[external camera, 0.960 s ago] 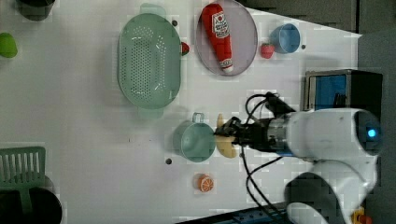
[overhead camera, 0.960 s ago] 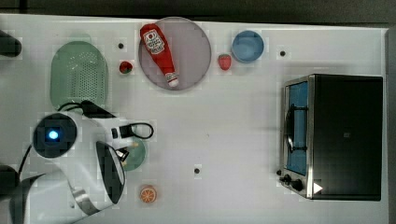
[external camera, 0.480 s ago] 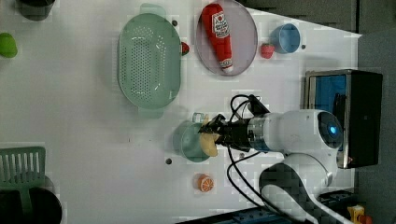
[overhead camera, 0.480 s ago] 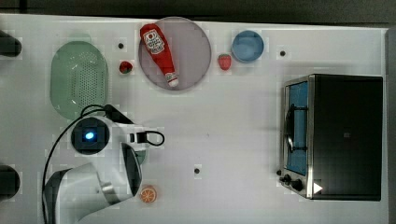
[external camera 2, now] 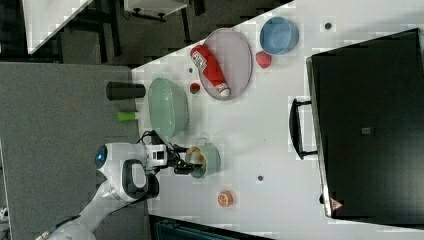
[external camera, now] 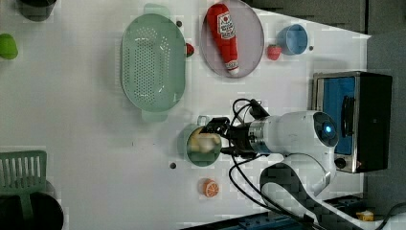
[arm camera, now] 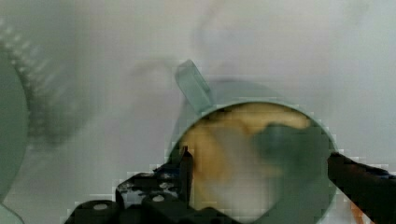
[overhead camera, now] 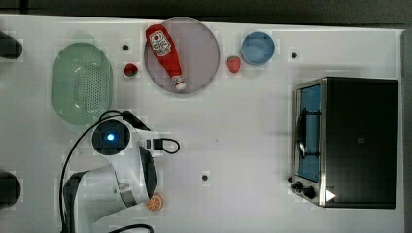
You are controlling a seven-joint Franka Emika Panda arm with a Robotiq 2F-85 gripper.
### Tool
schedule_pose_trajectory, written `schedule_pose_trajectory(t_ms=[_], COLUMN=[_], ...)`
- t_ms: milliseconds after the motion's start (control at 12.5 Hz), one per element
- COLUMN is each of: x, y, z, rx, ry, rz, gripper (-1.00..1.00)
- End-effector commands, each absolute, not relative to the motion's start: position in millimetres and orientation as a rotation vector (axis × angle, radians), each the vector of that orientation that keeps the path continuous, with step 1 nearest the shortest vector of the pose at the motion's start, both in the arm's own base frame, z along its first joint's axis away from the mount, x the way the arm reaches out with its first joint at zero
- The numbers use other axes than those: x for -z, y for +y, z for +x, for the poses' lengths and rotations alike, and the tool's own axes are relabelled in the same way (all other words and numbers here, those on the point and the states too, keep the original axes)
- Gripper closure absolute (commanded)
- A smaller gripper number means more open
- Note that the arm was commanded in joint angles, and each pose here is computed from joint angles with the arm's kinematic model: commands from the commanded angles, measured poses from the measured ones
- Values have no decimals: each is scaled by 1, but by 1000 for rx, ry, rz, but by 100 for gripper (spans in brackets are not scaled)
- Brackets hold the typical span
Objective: Pick Banana and place it in mug.
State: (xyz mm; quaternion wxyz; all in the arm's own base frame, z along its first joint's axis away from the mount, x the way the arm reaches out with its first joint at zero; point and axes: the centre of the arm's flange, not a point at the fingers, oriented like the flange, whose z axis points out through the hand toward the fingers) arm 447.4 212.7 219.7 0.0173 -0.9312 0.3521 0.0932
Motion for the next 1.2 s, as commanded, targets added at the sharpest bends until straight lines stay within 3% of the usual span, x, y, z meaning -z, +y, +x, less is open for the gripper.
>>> schedule_pose_trajectory(t_ms=[80, 400, 720, 960, 1040, 1200], x=[-299, -417, -543, -599, -610, -613], y=[220, 178, 76, 4, -15, -38], z=[481, 500, 512, 501, 501, 498], rx=[-60, -24, -14, -6, 19, 3], ry=[1130, 1130, 1111, 1120, 1168, 1228], rz=[-2803, -2848, -2893, -2985, -2953, -2922], gripper=[-100, -100, -100, -100, -100, -100])
